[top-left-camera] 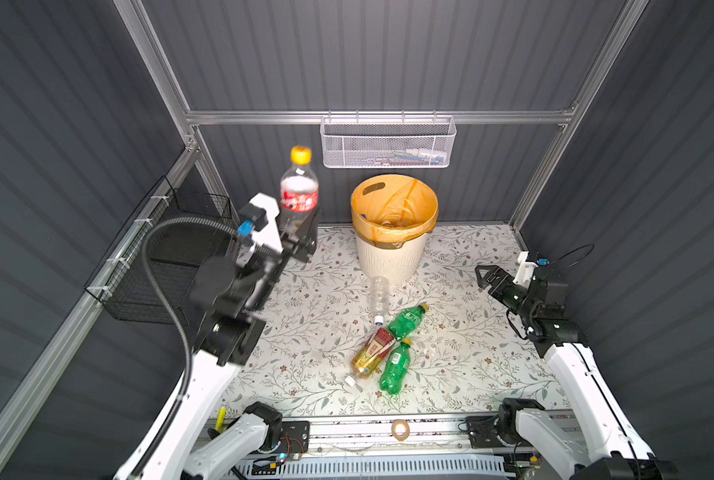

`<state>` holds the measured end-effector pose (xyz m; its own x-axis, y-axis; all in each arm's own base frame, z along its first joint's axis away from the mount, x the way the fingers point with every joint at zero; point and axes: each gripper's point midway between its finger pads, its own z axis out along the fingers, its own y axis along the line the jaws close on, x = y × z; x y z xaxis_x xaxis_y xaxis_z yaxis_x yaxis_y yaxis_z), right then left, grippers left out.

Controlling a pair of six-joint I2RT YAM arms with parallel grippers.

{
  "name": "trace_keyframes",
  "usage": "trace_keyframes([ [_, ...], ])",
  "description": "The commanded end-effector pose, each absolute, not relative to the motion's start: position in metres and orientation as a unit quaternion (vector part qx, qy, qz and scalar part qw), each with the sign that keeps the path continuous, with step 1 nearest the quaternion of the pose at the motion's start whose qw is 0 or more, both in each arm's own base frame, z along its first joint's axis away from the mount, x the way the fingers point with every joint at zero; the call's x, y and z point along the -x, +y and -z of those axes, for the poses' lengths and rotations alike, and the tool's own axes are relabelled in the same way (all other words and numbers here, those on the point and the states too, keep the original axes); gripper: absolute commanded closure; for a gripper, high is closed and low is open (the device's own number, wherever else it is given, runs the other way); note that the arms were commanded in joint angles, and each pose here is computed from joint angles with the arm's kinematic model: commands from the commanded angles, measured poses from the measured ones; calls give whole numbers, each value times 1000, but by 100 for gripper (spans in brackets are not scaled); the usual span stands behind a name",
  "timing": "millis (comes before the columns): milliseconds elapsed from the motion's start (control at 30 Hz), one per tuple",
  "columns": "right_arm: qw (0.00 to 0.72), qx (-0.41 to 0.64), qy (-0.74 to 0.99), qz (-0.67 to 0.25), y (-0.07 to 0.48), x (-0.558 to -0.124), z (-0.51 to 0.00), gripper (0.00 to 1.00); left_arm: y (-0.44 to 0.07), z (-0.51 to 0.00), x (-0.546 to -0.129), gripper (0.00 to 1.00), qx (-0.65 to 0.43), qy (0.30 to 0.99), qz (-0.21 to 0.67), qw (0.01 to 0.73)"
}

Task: Throw the plastic bottles in the bin
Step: 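Lift the red-label bottle over the bin with the left gripper and release, then lower the left gripper back while the right gripper grasps the green yellow-cap bottle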

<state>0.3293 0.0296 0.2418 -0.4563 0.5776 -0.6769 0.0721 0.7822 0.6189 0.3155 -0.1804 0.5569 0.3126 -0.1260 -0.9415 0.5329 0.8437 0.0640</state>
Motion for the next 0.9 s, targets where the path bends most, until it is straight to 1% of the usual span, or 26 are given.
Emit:
trace_keyframes([
  [0, 485, -195, 803, -287, 37, -329, -250, 8, -242, -510, -390, 17, -218, 662, 266, 666],
  [67, 478, -188, 808, -289, 43, -327, -250, 8, -255, -485, -426, 1, -202, 717, 259, 615],
  [100, 474, -182, 812, -288, 46, -325, -249, 8, -258, -482, -432, 0, -201, 721, 258, 611],
  [167, 468, -173, 820, -282, 49, -321, -247, 8, -254, -493, -431, 0, -191, 709, 258, 628],
  [300, 445, -181, 834, -272, 50, -316, -232, 8, -223, -524, -411, 0, -155, 680, 232, 678],
  [400, 410, -215, 846, -263, 52, -316, -210, 8, -203, -521, -397, 0, -137, 684, 212, 685],
  [467, 386, -231, 856, -254, 61, -316, -197, 6, -187, -511, -391, 0, -122, 693, 195, 684],
  [533, 358, -244, 869, -239, 73, -315, -183, 6, -169, -493, -386, 0, -103, 709, 177, 674],
  [633, 317, -255, 881, -241, 99, -315, -164, 5, -137, -454, -383, 0, -61, 739, 168, 649],
  [700, 291, -263, 885, -249, 117, -316, -147, 5, -117, -412, -383, 0, -31, 767, 164, 619],
  [767, 272, -271, 888, -255, 131, -315, -134, 5, -108, -383, -377, 0, -18, 788, 154, 596],
  [867, 251, -277, 890, -262, 149, -311, -120, 5, -109, -343, -365, 0, -18, 816, 158, 555],
])
